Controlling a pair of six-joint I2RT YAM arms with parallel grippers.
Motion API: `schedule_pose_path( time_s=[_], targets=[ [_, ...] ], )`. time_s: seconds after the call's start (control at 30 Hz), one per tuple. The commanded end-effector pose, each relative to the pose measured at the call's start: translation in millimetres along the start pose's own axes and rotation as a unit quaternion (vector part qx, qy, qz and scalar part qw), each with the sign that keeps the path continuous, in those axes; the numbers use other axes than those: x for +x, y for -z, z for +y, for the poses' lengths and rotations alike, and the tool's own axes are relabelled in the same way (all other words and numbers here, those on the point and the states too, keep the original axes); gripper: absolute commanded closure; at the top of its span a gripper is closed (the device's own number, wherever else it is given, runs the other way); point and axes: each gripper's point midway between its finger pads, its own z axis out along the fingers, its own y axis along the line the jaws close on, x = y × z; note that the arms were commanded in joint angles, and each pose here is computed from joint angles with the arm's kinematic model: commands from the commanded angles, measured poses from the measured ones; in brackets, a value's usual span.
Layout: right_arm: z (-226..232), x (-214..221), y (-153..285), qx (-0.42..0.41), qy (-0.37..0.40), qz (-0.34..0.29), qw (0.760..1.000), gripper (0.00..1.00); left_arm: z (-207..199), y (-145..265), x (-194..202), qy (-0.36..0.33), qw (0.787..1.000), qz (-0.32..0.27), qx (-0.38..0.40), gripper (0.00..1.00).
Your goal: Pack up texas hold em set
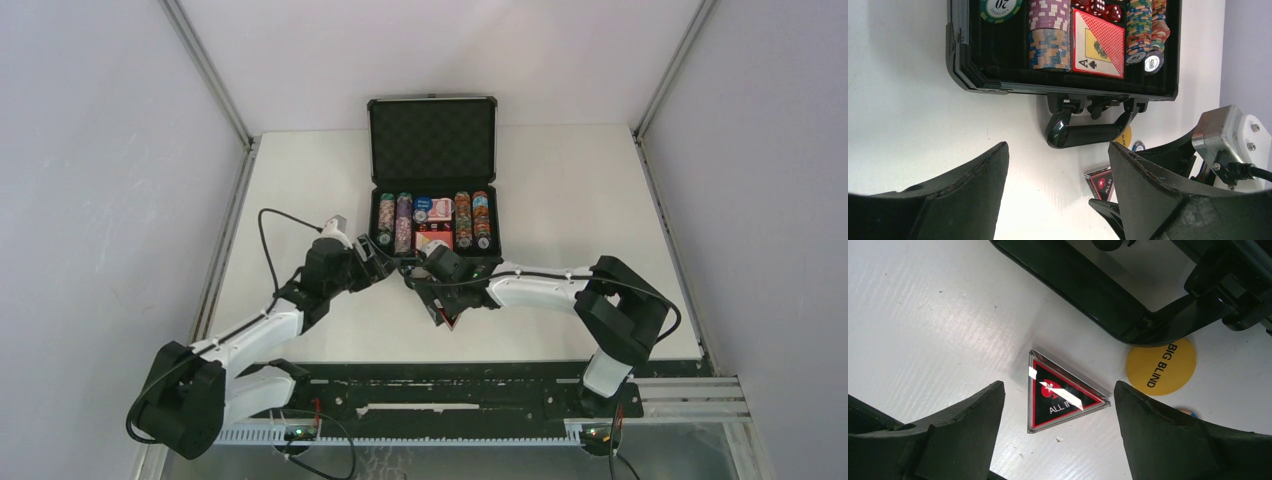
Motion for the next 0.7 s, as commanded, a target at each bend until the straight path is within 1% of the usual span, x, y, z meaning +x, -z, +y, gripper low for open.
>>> schedule_pose_path(
  time_s=[0.0, 0.5, 0.57, 0.67],
  targets=[
    [-3, -9, 7, 0.008, -0.004, -0.018, 1.000, 0.10, -5, -2, -2, 0.009, 1.000, -0.004, 0.020, 0.22],
    [-2, 11, -2, -0.001, -0.022, 0.000, 1.000, 0.10, -8, -4, 4, 0.012, 0.999, 0.011, 0.032, 0.23],
    [-2, 12, -2, -0.001, -0.021, 0.001, 1.000, 0.15, -9, -5, 5, 0.013, 0.999, 0.012, 0.034, 0.23],
    [-1, 12, -1, -0.004, -0.021, 0.002, 1.000, 0.19, -8, -5, 7, 0.013, 0.999, 0.016, 0.034, 0.22]
  ],
)
